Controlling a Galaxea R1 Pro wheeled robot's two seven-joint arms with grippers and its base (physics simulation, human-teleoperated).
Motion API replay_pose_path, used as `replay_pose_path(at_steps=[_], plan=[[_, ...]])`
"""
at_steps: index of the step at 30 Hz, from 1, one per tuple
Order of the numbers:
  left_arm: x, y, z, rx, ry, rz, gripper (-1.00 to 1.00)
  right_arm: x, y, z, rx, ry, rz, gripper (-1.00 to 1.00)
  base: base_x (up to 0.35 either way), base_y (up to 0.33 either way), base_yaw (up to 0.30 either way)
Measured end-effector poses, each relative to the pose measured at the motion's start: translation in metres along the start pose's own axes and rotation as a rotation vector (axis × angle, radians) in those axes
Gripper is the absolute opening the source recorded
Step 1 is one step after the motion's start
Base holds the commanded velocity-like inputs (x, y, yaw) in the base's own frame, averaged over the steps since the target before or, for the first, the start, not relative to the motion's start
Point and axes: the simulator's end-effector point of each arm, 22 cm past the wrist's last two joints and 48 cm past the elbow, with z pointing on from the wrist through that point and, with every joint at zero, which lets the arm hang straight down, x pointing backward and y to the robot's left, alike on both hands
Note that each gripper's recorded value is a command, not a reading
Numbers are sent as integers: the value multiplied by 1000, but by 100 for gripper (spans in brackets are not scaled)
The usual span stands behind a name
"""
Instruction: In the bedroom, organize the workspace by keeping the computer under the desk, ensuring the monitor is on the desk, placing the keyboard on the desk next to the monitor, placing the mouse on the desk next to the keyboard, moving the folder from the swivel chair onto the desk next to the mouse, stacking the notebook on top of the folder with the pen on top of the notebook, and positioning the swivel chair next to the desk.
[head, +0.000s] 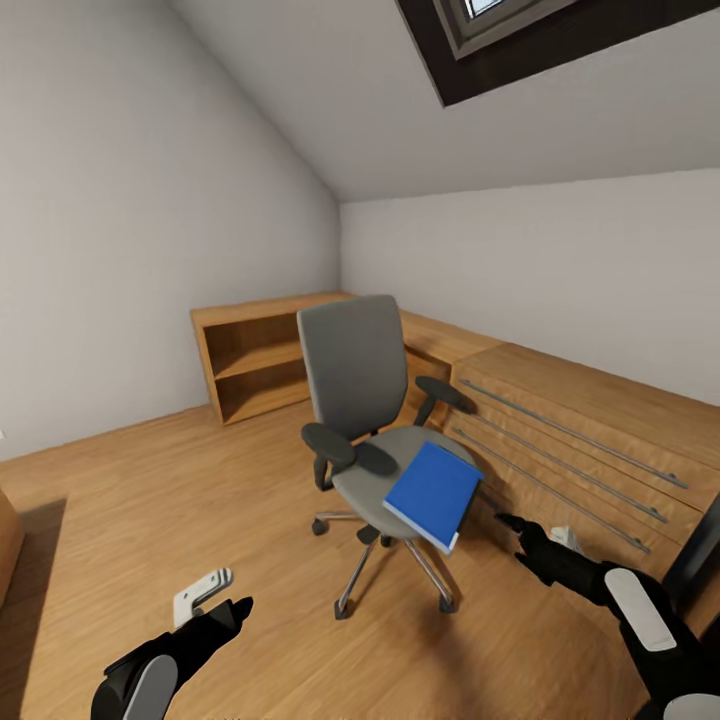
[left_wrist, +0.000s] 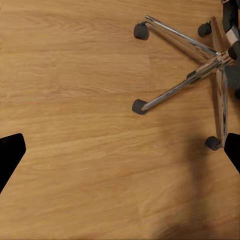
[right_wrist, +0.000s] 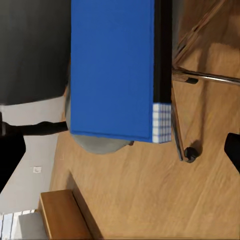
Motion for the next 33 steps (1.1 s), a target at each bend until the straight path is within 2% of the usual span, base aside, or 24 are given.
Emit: replay_pose_path(at_steps=[4, 11, 13, 19, 24, 33], plan=[[7, 4, 6, -2, 2, 1, 100, -16, 2, -9, -82, -40, 103, 100, 0, 0, 0], [17, 10, 15, -3, 2, 0, 100, -44, -9, -9, -100, -183, 111, 100, 0, 0, 0], [21, 12, 18, -2, 2, 0, 100, -41, -17, -5, -95, -205, 123, 100, 0, 0, 0], [32, 15, 26, 2, 7, 0, 100, 4, -43, 22, -73, -172, 196, 100, 0, 0, 0], [39, 20, 32, 1, 8, 1, 100, 10, -52, 25, -78, -170, 197, 100, 0, 0, 0], [54, 28, 44, 2, 8, 1, 100, 42, -61, 44, -92, -140, 211, 100, 0, 0, 0]])
